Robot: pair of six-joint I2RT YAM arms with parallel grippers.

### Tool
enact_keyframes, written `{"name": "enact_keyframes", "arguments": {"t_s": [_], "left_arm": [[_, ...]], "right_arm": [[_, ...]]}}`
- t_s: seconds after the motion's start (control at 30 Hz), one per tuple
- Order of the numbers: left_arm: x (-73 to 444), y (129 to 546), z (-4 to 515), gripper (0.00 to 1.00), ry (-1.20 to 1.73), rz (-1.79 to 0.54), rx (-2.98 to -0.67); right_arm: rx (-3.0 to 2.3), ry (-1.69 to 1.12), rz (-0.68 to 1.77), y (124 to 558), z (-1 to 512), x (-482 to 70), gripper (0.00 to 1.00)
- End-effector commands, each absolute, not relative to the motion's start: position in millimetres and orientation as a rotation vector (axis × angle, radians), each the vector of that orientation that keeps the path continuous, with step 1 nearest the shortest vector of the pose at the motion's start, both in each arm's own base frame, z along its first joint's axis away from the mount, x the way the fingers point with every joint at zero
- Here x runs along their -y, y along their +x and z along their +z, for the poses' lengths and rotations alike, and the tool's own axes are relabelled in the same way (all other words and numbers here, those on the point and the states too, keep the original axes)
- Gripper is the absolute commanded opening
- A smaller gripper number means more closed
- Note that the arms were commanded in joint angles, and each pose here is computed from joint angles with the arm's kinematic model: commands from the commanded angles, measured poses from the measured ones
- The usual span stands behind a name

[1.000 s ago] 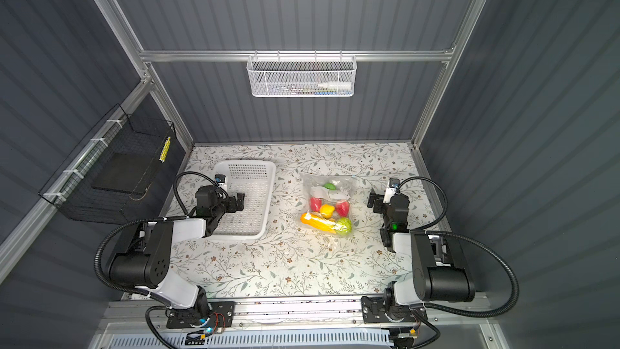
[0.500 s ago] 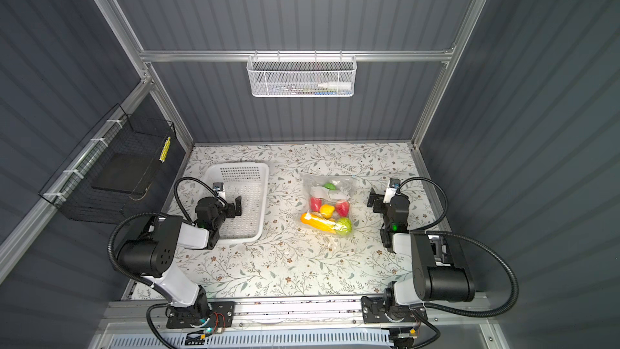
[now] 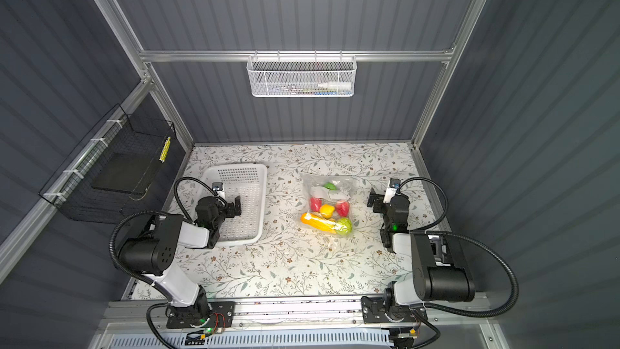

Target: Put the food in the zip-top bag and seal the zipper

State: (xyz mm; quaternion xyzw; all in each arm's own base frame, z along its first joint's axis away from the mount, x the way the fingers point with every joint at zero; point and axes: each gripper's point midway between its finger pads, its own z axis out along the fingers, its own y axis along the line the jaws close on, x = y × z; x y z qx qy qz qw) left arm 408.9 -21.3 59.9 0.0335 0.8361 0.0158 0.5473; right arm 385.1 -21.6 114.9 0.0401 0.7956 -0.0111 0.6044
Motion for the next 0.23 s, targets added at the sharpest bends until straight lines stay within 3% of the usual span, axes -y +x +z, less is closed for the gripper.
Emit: {"name": "enact_keyframes", "arguments": {"t_s": [0.0, 0.2], "left_arm": [[19.7, 415.1, 65.1, 1.00, 0.077, 0.055, -1.964], [19.6, 415.0, 64.3, 1.00, 0.077, 0.056, -1.967]], "right_arm": [[-1.821, 0.094, -0.018, 386.2, 118.5, 21.5, 0.99], [-1.816, 0.094, -0.020, 386.0, 119.5, 21.8, 0.99]]}}
